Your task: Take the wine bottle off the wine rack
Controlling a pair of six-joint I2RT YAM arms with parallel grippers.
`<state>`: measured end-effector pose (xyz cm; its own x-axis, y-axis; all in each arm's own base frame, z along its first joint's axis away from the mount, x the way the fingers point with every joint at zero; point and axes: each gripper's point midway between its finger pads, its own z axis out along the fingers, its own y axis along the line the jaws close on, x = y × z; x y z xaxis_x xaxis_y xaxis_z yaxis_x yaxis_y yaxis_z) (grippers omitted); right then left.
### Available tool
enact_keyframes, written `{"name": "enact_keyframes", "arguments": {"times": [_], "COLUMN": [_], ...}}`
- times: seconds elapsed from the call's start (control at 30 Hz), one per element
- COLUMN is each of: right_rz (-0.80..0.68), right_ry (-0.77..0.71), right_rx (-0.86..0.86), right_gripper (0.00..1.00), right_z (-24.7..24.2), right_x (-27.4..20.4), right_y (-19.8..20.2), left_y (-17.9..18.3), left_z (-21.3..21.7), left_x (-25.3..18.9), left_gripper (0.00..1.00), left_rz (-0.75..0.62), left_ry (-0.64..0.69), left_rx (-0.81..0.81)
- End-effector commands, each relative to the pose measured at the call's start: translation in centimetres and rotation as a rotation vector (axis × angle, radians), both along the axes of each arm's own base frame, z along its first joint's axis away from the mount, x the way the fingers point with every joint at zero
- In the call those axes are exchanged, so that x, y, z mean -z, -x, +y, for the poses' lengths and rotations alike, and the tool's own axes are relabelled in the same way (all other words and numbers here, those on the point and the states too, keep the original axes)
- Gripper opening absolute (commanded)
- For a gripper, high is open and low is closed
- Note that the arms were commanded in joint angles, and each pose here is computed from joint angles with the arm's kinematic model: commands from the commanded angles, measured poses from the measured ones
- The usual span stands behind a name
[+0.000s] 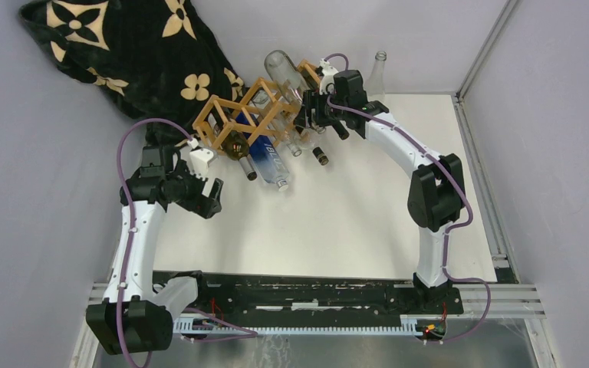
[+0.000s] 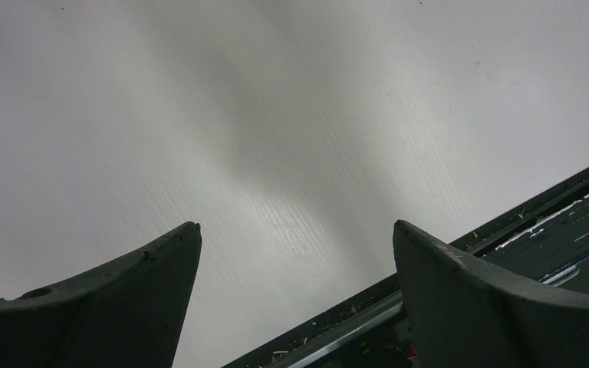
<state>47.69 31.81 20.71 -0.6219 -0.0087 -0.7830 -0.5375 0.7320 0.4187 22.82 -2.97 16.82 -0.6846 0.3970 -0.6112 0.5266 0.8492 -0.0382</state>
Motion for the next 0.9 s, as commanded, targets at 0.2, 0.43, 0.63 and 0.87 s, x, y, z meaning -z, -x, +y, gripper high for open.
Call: {"name": "enact_keyframes", "arguments": {"times": [0.2,0.43,0.63,0.87], "right_rz": [-0.052,0.003,0.034,0.030], "right_ry": [-0.132,-0.173,-0.182,-0.246], "right_rx": [-0.018,-0.066,-0.081,-0.101], "right_gripper": [0.70,0.66,0.60,0.35], "right_z": [-1.0,0.0,0.3,1.2], "right_x": [-4.7,-4.0,-2.8,-4.1], "right_y": [-1.1,-1.6,-1.1,-0.9], "left_y": [-0.8,-0.7,-0.9,-0.9], "left_z": [-0.5,-0.5,-0.6,-0.6], "left_x": [-2.1,-2.5,-2.9,-3.2], "left_gripper": [1.00,1.00,1.00,1.00], "left_rz": [-0.114,-0.129,-0.138,-0.144], "left_ry": [0.000,-0.005,0.000,-0.001], "left_rx": [0.070,0.069,0.072,0.082]}}
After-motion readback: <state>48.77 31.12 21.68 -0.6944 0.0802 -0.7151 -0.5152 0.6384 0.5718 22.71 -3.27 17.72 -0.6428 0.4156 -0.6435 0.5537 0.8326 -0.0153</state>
